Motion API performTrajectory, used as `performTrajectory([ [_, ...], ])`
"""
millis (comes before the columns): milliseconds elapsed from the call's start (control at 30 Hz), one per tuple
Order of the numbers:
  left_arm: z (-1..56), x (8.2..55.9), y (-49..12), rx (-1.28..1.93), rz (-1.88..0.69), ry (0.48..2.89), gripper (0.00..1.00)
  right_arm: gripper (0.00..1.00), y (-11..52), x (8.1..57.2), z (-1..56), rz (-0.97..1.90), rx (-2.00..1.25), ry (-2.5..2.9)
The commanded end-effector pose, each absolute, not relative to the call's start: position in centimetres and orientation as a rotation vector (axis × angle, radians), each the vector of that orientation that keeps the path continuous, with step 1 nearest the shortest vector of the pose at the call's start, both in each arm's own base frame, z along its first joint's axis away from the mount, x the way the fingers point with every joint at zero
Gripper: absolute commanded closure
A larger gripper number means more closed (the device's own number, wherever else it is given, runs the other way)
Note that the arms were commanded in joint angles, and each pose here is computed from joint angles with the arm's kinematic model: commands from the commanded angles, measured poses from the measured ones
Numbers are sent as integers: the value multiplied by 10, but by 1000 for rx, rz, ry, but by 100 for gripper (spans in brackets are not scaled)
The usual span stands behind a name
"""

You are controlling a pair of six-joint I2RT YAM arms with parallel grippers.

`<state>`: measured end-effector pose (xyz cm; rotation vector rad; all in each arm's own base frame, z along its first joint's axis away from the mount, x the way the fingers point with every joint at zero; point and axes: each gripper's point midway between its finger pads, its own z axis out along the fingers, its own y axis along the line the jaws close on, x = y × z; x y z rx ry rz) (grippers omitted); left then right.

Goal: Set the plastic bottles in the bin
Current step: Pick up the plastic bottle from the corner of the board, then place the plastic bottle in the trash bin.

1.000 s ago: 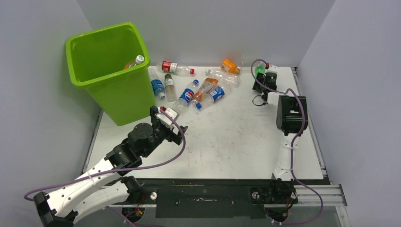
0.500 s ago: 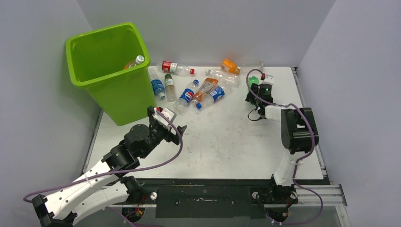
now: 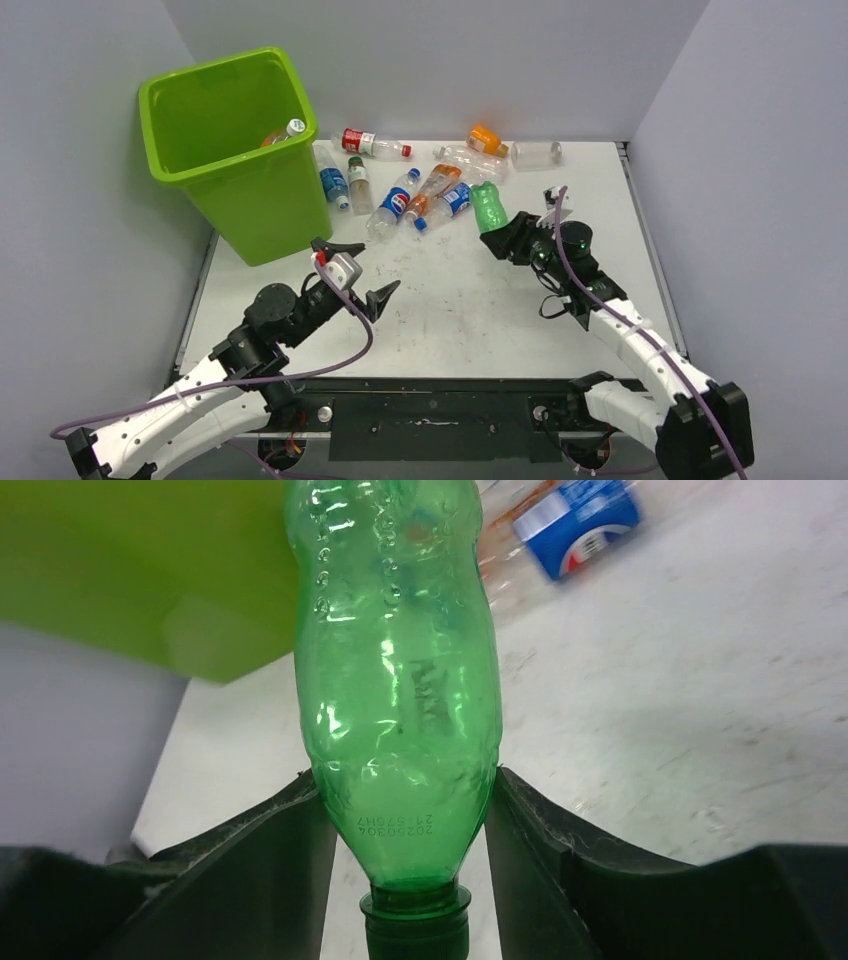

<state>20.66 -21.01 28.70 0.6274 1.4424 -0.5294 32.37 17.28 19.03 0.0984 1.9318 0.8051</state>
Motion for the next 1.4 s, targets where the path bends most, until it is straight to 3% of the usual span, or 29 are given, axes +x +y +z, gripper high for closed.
performTrajectory([
  [0,322,179,-231,804,-614,1171,4,95,209,242,216,1137,-131,2045],
  [300,301,168,-268,1284,-240,1008,4,95,230,174,214,1228,-347,2248],
  [633,279,195,-293,1582,178,823,4,95,261,135,212,1223,-623,2267],
  [1100,242,194,-311,1779,177,822,0,95,258,128,241,1206,-728,2189],
  [1200,245,195,-316,1770,166,827,13,95,259,125,249,1233,-746,2163],
  [1367,258,193,-325,1713,112,832,50,95,258,123,252,1238,-745,2151],
])
